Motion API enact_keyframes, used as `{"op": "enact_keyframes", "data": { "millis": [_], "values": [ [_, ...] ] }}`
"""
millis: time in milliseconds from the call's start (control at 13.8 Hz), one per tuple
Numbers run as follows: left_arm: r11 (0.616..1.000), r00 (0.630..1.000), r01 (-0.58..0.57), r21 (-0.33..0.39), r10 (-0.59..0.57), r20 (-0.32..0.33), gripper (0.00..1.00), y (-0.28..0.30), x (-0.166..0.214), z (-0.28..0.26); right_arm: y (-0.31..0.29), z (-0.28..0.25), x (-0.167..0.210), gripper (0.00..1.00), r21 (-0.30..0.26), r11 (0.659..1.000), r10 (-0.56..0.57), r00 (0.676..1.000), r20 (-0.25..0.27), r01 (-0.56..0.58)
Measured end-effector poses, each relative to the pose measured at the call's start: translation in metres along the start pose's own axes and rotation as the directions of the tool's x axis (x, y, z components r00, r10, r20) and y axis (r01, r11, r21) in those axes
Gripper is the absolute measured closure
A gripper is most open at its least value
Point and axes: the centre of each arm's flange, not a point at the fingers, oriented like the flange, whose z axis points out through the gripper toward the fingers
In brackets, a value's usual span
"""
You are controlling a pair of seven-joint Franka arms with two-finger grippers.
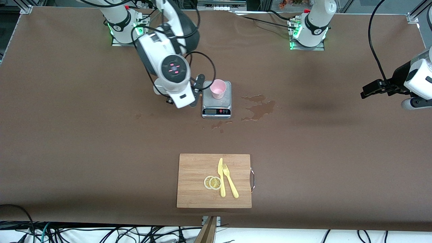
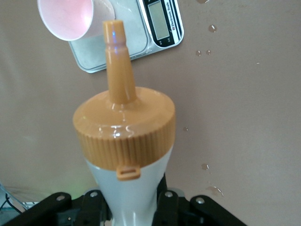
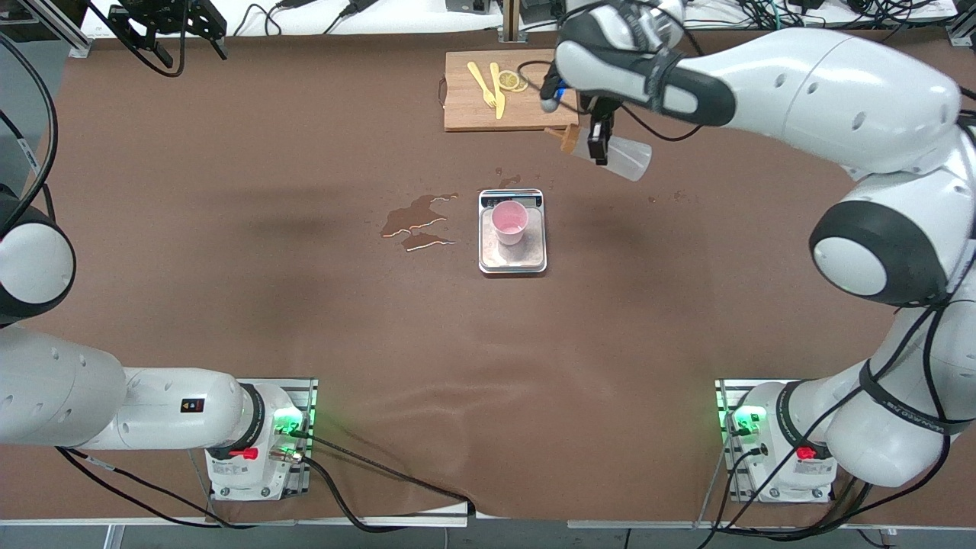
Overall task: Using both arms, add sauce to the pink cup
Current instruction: 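Carry the bottle back and set it upright on the table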
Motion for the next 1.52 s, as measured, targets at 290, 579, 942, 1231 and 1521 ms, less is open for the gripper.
{"op": "enact_keyframes", "data": {
  "millis": [290,579,942,1231,1521],
  "values": [
    [1.000,1.000,0.000,0.000,0.000,0.000,0.00,0.000,0.000,0.000,0.043,-0.021,-0.062,0.67,0.064,0.997,-0.023,0.990,-0.143,0.033],
    [1.000,1.000,0.000,0.000,0.000,0.000,0.00,0.000,0.000,0.000,0.085,-0.029,-0.129,0.67,0.099,0.990,-0.068,0.951,-0.302,0.102],
    [1.000,1.000,0.000,0.000,0.000,0.000,0.00,0.000,0.000,0.000,0.136,-0.011,-0.205,0.67,0.068,0.972,-0.165,0.854,-0.494,0.226],
    [1.000,1.000,0.000,0.000,0.000,0.000,0.00,0.000,0.000,0.000,0.167,0.023,-0.270,0.67,-0.006,0.942,-0.270,0.744,-0.611,0.336],
    [1.000,1.000,0.000,0.000,0.000,0.000,0.00,0.000,0.000,0.000,0.190,0.079,-0.338,0.67,-0.121,0.901,-0.371,0.594,-0.714,0.417]
  ]
}}
